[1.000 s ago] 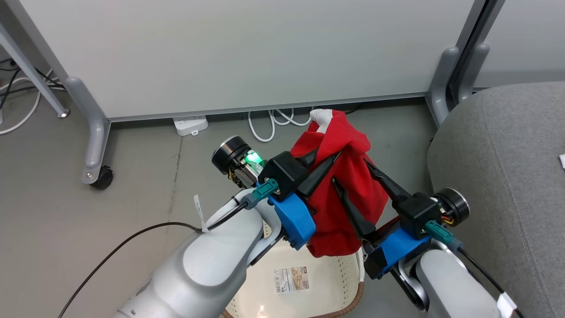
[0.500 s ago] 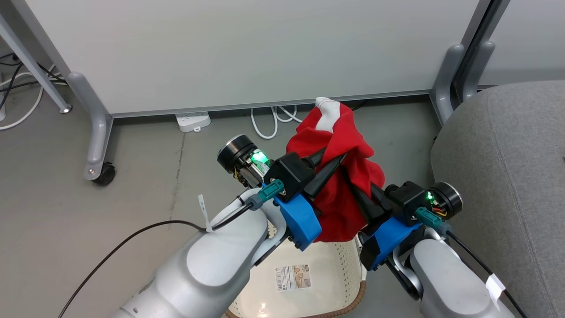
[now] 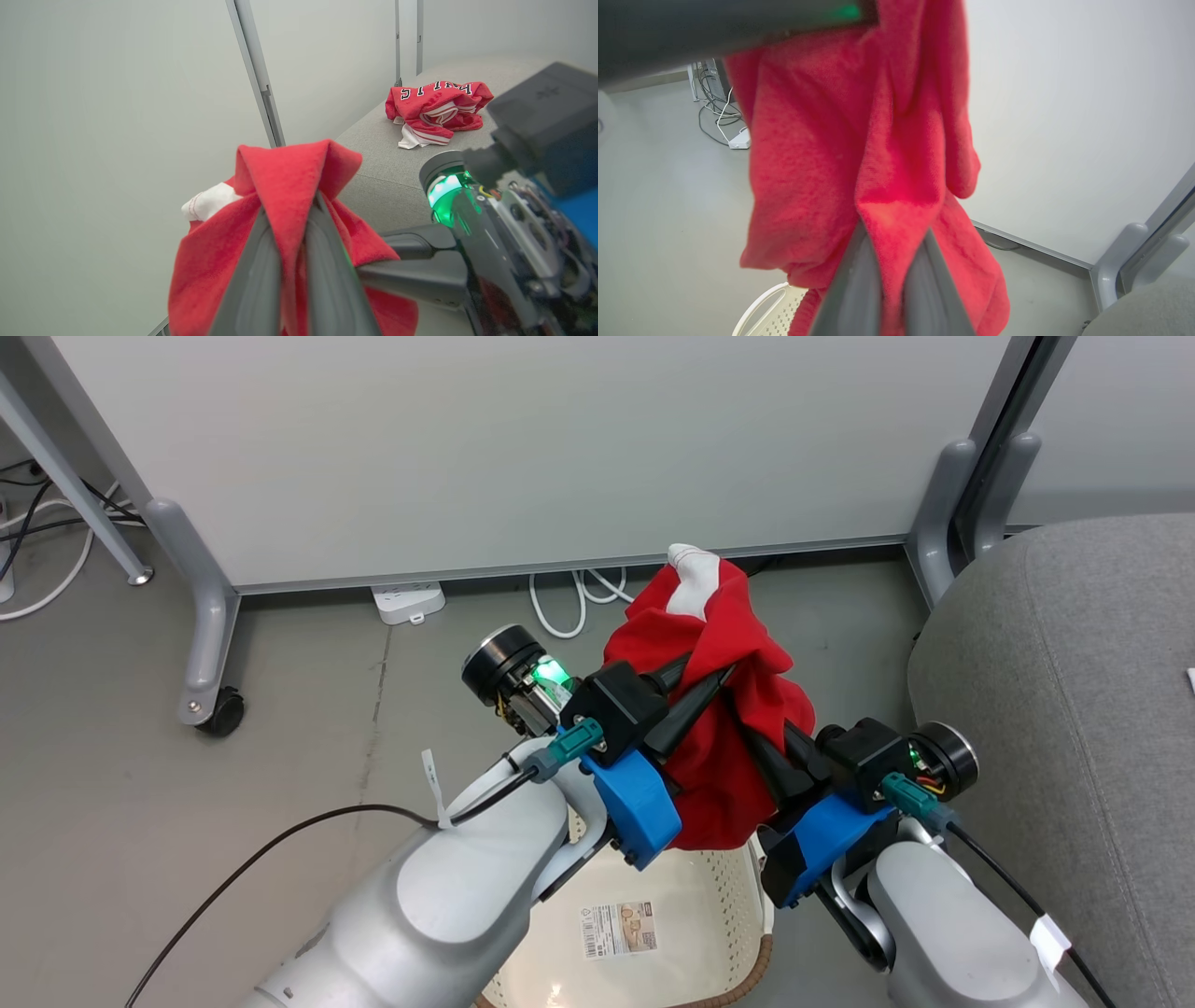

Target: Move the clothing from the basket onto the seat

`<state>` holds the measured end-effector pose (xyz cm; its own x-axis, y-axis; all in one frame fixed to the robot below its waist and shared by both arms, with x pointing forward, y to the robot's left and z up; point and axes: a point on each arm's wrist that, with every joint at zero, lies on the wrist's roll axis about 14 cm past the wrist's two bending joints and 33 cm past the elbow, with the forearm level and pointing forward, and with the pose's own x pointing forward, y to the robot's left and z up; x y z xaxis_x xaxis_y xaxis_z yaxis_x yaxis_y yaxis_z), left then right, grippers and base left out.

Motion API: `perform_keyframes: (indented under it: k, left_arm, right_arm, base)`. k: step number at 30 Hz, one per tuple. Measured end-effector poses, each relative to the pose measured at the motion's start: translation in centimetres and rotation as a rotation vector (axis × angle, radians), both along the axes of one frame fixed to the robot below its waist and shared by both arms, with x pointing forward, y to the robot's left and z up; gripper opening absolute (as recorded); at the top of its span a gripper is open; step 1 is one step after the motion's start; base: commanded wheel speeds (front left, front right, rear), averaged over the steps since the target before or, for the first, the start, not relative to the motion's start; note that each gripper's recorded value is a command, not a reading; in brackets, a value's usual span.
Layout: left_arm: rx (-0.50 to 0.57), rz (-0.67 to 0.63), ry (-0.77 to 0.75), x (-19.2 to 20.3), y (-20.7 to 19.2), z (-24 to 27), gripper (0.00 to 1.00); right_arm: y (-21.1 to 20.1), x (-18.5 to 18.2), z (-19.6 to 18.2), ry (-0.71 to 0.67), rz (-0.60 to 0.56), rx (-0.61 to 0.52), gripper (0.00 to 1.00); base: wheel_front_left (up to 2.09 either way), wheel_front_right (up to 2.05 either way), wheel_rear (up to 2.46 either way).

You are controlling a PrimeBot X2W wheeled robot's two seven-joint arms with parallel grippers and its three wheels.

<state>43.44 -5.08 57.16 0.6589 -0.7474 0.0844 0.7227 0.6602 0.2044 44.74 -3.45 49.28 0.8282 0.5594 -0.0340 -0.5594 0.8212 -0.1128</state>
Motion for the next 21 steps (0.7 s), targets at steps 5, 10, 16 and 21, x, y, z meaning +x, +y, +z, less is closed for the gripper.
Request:
perform_keyframes:
  k: [5, 10, 16, 21]
  left_arm:
    - [0.002, -0.002, -0.002, -0.15, -0.05, 0.08, 0.0]
    - [0.0, 0.003, 0.004, -0.13, 0.0, -0.04, 1.0]
    - [0.002, 0.006, 0.008, -0.02, 0.02, -0.28, 1.0]
    - [0.005, 0.005, 0.013, 0.11, -0.06, -0.61, 1.0]
  right_arm:
    - [-0.05, -0.18, 0.06, 0.0, -0.002, 0.002, 0.0]
    - [-0.12, -0.22, 0.01, 0.003, -0.004, 0.005, 0.0]
    - [-0.27, -0.14, -0.19, 0.009, -0.009, 0.009, 0.0]
    - [-0.56, 0.05, -0.26, 0.012, -0.019, 0.015, 0.0]
  base:
    - [0.0, 0.0, 0.0]
    - [0.0, 0.0, 0.0]
    - [0.0, 0.0, 0.0]
    - [0.0, 0.0, 0.0]
